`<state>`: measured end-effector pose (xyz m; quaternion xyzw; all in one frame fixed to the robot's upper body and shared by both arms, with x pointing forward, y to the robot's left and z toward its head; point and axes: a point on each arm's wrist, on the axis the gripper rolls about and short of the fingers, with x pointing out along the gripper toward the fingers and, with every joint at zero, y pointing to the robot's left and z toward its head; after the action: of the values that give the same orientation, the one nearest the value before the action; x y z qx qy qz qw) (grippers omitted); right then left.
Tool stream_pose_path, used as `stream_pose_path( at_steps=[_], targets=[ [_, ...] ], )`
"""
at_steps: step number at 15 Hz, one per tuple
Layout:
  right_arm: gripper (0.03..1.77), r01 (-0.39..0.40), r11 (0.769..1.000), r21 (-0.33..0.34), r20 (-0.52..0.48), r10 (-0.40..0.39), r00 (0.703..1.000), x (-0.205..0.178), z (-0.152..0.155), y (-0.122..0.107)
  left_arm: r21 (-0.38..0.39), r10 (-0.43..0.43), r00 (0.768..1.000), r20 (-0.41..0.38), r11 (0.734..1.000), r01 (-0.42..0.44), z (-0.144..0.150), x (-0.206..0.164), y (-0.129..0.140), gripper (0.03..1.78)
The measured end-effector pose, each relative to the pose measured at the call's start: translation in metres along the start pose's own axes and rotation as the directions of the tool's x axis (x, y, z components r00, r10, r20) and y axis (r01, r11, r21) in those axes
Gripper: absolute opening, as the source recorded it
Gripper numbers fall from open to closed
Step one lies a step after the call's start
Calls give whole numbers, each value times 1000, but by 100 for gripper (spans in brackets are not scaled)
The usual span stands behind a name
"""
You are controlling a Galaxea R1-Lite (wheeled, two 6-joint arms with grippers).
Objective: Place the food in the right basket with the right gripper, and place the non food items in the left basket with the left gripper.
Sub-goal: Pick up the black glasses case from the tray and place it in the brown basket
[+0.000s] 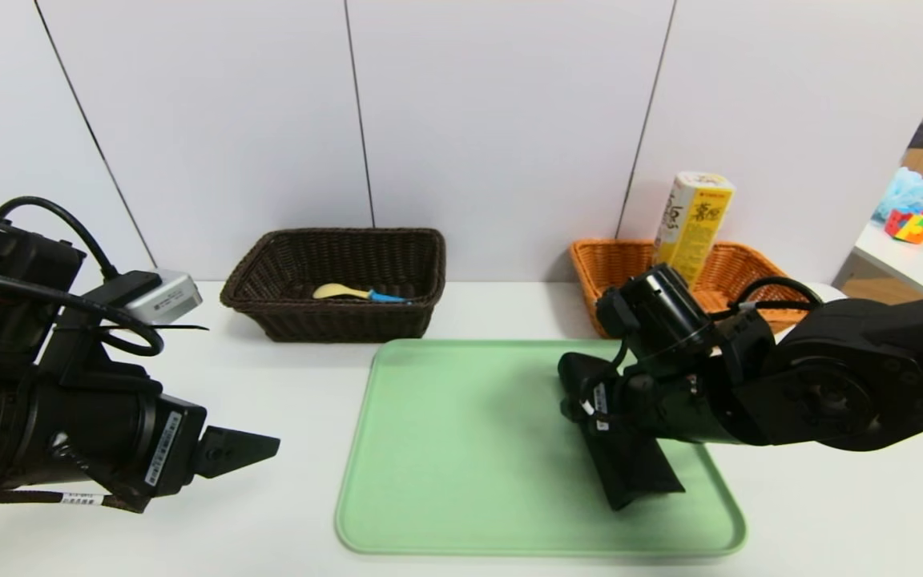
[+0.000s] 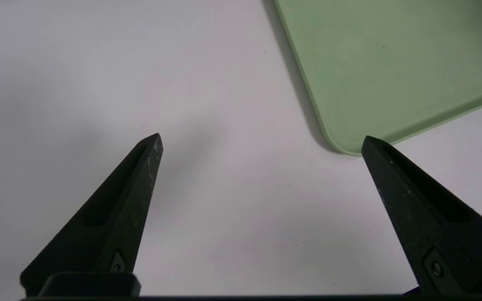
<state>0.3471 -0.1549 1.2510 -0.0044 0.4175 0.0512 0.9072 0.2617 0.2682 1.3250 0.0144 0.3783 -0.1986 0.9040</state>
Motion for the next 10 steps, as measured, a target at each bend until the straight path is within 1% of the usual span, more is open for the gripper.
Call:
stream_pose_path(
  at_steps=[4, 10],
  targets=[
    [170, 8, 1000, -23, -22, -8, 1000, 6, -6, 5, 0, 0, 1000, -2, 1000, 0, -1, 0, 0, 169],
    [170, 23, 999, -39, -50, -25, 998, 12, -13, 4, 0, 0, 1000, -4, 1000, 0, -2, 0, 0, 169]
  ],
)
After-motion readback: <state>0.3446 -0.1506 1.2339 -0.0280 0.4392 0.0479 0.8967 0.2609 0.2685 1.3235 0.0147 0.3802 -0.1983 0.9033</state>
